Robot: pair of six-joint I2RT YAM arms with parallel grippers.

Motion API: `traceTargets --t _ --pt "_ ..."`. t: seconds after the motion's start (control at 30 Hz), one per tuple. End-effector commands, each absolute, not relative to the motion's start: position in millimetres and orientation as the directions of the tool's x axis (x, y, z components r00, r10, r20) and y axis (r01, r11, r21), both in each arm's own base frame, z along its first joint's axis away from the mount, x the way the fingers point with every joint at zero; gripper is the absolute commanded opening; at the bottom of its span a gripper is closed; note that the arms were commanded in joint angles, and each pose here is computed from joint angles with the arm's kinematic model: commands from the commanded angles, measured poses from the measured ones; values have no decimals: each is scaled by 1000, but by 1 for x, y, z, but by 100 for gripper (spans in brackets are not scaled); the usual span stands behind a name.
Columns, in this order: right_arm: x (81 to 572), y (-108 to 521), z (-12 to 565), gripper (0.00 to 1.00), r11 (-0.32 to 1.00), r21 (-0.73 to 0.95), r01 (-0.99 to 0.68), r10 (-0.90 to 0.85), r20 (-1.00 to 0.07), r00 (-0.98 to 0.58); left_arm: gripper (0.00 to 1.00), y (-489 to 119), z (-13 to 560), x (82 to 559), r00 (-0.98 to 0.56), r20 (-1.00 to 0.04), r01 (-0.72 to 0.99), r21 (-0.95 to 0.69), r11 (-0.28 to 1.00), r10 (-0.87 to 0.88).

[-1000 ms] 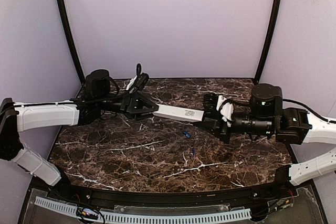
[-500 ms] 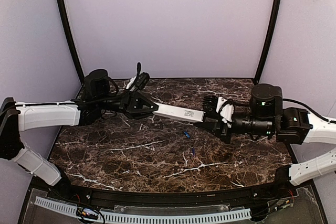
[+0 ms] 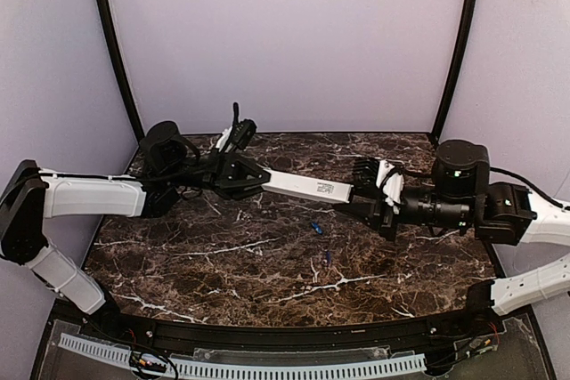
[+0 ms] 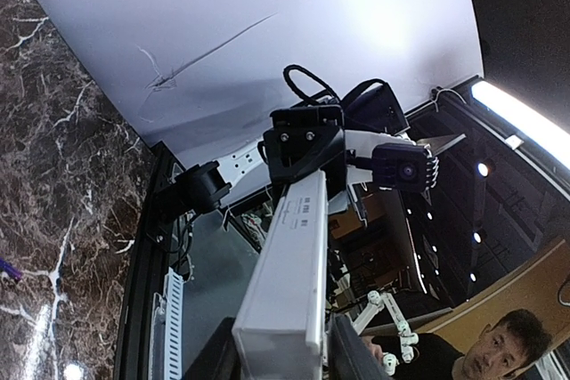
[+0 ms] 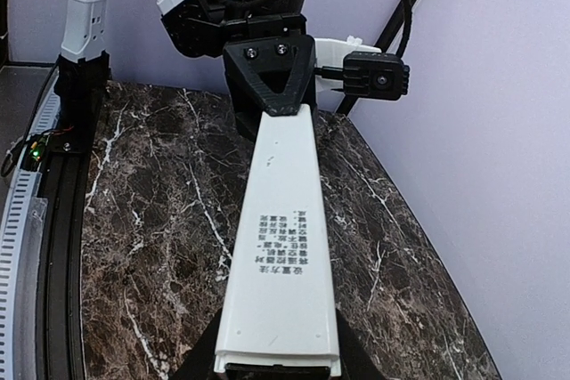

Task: Load the batteries into the remote control
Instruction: Remove the battery cover from the remote control.

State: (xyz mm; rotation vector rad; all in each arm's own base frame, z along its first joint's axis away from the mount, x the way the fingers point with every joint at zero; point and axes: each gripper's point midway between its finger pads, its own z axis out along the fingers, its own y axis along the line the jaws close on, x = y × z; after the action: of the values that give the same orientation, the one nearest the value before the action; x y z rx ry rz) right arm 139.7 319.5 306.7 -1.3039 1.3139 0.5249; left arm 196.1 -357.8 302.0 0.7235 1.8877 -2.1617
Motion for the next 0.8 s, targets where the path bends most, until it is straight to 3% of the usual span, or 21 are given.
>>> traceTargets --t 0.0,0.37,0.77 --pt "147 323 310 0 324 -362 -874 -353 -903 244 36 -354 306 194 -828 -537 516 -843 -156 164" --pt "144 317 316 0 336 -357 -872 -325 -913 249 52 -351 299 200 -833 -533 524 -846 -97 147" --pt "144 315 303 0 330 -347 -878 -359 -906 223 50 -346 307 204 -816 -562 559 -827 -62 133"
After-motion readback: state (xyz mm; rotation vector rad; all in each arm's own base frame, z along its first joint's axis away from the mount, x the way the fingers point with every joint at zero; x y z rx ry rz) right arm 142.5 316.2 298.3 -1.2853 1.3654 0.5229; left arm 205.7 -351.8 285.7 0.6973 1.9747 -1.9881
